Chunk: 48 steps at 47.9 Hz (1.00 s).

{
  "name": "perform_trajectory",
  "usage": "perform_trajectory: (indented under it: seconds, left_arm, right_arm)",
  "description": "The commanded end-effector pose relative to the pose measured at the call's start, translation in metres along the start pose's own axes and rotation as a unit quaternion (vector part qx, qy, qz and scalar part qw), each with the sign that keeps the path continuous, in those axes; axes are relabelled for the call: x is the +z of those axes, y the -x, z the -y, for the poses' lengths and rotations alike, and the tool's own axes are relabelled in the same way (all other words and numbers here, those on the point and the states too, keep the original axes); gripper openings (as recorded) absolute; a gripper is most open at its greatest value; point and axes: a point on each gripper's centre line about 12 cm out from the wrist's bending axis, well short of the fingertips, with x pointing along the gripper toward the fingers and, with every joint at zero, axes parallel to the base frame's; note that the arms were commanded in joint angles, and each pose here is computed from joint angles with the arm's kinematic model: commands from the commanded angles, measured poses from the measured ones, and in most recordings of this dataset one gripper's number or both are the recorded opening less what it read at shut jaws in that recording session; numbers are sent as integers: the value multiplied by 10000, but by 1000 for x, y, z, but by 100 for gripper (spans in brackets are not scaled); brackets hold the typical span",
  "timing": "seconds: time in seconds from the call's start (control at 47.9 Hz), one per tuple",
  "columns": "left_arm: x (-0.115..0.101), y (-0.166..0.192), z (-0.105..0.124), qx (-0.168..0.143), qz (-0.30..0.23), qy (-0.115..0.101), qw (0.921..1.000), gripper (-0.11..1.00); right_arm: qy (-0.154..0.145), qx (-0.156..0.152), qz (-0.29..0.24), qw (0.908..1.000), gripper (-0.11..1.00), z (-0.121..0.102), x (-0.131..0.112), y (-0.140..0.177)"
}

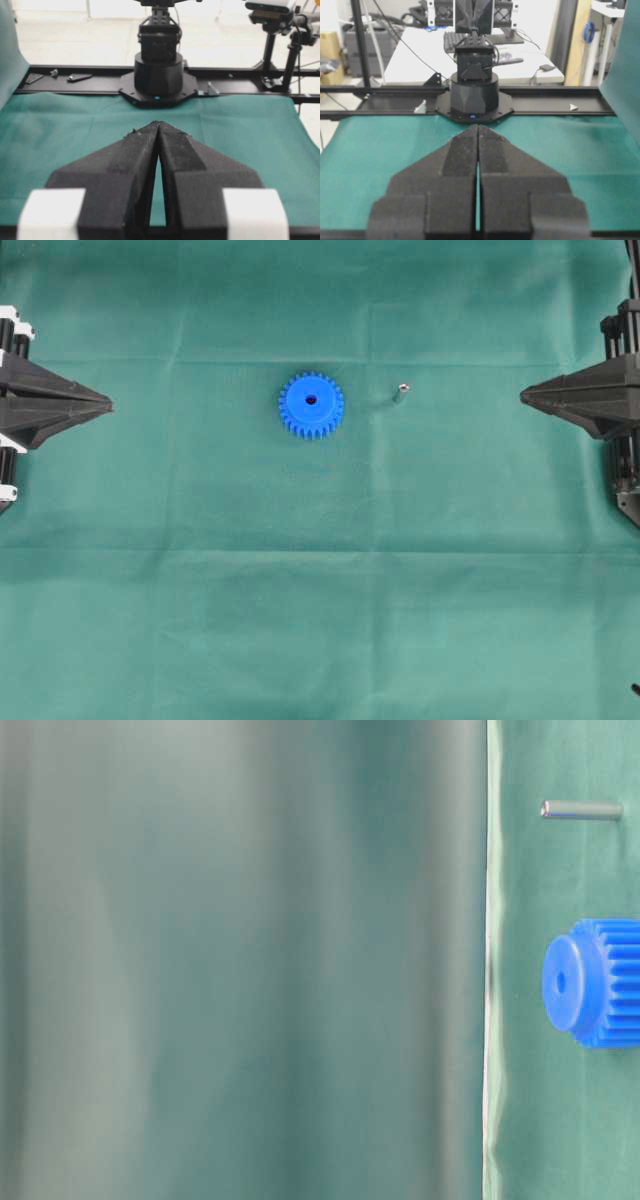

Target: Insert the shaft placed at a random location into the center hole of the medium gear at another random location.

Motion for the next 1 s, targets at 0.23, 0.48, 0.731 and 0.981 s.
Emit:
perform_trajectory:
  seconds: [0.23,0.48,0.731,0.981]
  left_arm:
    - [12,-4,1,-24,92,-5,10000,0]
    - [12,-4,1,-22,92,-5,10000,0]
    - [12,-4,1,-22,92,-5,10000,0]
    - [11,-4,1,-24,69,-13,10000,0]
  right_arm:
    - [85,-105,-25,9999,1,4,3,-5]
    - [75,-347,-496,9981,1,15,-21,-15]
    - [41,-788,-1074,9911,45,38,-58,-32]
    - [76,-938,-1476,9846,80,50,-111,-52]
